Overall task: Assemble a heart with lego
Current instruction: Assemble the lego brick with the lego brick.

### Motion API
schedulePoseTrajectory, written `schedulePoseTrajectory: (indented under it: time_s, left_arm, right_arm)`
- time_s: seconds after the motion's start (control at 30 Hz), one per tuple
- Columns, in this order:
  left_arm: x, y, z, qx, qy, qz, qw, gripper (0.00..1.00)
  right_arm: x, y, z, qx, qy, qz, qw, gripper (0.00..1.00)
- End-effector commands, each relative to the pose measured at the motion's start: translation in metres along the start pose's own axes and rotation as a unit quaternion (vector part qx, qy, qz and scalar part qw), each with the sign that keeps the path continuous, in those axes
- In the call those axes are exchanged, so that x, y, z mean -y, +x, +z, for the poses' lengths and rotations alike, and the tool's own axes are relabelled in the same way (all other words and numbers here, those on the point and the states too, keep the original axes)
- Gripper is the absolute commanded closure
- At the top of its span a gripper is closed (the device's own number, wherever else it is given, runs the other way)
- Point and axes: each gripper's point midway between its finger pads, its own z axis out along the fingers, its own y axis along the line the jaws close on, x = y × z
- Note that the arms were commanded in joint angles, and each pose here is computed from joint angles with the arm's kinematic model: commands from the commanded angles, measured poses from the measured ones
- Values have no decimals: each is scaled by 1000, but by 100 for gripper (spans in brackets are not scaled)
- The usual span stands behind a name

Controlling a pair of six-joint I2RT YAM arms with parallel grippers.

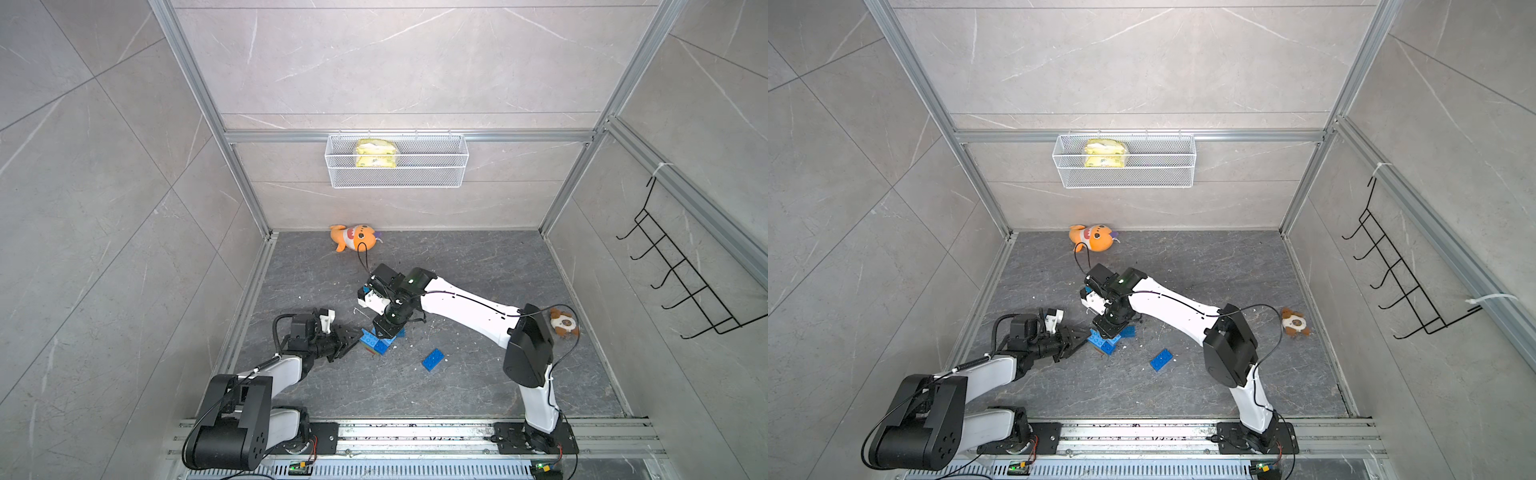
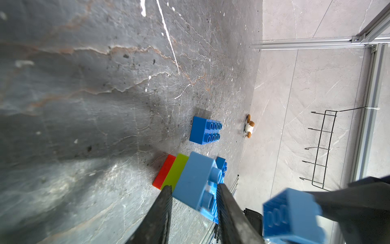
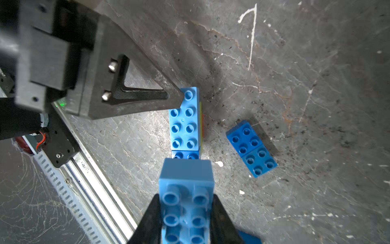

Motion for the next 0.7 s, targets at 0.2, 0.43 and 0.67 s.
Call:
schedulePoseTrajectory:
  time_s: [0.2, 0.43, 0.67]
  left_arm:
    - [12, -4, -1, 3, 15, 25, 1000, 62]
    - [10, -4, 0, 4, 16, 24, 1000, 62]
    - [7, -3, 1, 5, 15, 23, 1000, 62]
  right_arm:
    - [-9, 11, 18, -76, 7, -23, 997, 79]
    - [-2, 16, 29, -105, 31, -22, 994, 78]
    - [-3, 14, 40, -109, 40, -23, 993, 79]
